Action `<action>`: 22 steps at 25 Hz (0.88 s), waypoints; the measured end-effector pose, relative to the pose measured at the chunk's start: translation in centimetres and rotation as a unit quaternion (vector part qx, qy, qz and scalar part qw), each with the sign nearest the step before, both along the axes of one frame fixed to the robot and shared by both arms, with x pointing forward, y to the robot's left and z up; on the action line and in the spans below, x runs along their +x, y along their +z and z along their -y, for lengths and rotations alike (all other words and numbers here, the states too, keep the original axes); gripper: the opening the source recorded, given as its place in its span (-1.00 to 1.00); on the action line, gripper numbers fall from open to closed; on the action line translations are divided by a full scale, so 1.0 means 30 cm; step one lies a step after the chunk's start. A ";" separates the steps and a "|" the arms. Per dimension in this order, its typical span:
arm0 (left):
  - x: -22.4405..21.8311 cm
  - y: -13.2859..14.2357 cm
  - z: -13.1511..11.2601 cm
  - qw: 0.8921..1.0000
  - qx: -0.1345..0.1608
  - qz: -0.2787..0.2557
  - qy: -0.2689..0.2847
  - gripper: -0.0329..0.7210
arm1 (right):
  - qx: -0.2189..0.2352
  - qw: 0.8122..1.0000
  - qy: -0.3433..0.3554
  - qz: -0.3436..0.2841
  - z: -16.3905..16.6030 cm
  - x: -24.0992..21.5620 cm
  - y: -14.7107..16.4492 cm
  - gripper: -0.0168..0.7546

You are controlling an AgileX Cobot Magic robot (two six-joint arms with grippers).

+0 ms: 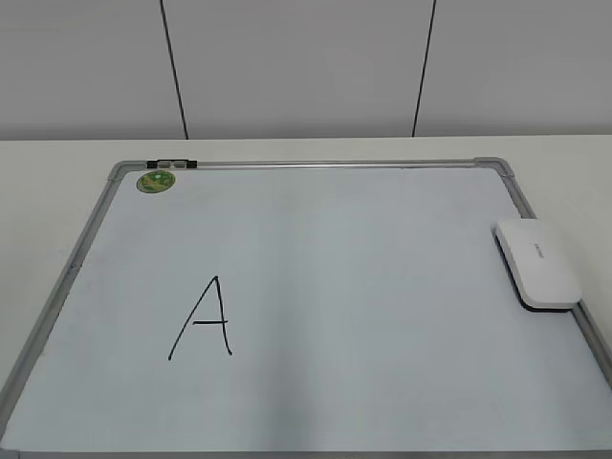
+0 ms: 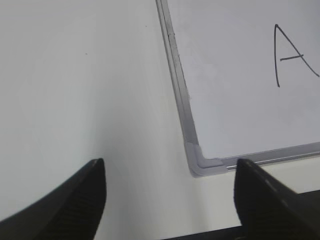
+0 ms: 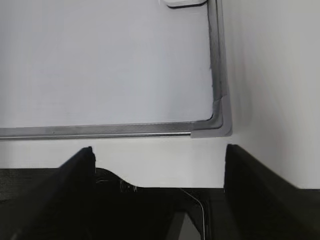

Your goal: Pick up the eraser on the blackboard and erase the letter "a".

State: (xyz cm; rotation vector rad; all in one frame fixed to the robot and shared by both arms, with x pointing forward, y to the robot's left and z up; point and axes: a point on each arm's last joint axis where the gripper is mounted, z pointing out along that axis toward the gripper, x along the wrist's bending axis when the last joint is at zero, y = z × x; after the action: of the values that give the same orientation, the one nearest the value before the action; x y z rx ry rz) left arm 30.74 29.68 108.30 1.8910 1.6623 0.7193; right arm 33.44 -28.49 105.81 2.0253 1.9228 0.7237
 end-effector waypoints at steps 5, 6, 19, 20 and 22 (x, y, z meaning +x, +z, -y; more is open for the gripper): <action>-0.116 -0.013 -0.035 0.997 -0.002 0.073 -0.006 0.65 | 0.003 0.998 0.026 0.052 -0.010 -0.112 -0.050 0.58; -0.130 -0.019 -0.039 0.997 -0.005 0.081 -0.006 0.64 | -0.001 0.997 0.034 0.073 -0.011 -0.139 -0.051 0.57; -0.150 -0.102 -0.033 0.997 -0.015 0.067 -0.019 0.64 | -0.095 0.985 0.081 0.119 0.016 -0.207 -0.048 0.57; -0.150 -0.102 -0.033 0.997 -0.015 0.067 -0.020 0.64 | -0.099 0.985 0.079 0.119 0.019 -0.207 -0.048 0.57; -0.150 -0.102 -0.032 0.997 -0.015 0.067 -0.022 0.63 | -0.103 0.985 0.075 0.117 0.022 -0.207 -0.048 0.57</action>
State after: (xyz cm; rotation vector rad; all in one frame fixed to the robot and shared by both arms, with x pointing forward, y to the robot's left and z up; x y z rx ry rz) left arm 26.24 30.64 105.24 1.8119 1.5356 0.7818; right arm 27.23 -29.15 104.36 1.6114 1.9365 0.7274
